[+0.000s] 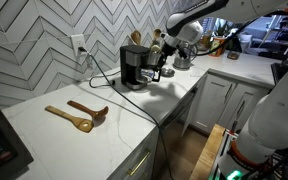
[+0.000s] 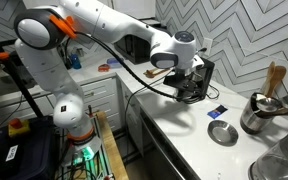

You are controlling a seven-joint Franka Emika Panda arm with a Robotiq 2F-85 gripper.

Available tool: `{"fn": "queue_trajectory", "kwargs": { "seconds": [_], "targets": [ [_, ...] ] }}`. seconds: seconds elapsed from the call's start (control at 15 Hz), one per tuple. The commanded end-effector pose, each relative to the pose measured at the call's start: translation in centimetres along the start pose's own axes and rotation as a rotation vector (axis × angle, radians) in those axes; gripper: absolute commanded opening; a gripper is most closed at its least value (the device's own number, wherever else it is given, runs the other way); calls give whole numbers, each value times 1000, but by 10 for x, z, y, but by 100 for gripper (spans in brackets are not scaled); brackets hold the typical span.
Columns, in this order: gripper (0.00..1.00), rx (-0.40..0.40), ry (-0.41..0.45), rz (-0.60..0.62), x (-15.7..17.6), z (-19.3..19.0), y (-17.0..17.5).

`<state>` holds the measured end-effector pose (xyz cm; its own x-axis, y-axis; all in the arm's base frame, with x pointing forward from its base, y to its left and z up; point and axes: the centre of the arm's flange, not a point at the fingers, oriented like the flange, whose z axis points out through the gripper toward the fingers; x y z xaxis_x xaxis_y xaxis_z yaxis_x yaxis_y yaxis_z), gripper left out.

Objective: Insert the coffee pot into the coffee maker

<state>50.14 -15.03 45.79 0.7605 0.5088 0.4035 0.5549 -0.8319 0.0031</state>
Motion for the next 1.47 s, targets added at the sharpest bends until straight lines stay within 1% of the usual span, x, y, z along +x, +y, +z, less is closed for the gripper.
{"fn": "queue_trajectory", "kwargs": {
  "seconds": [0.0, 0.27, 0.6, 1.0, 1.4],
  "targets": [
    [7, -38, 4, 34, 10, -3, -5],
    [7, -72, -8, 48, 17, -3, -7],
    [7, -135, -62, 73, 23, 0, -10],
    [7, -167, -25, 173, 24, 3, -12],
    [7, -186, -28, 221, 12, 5, -3]
  ]
}}
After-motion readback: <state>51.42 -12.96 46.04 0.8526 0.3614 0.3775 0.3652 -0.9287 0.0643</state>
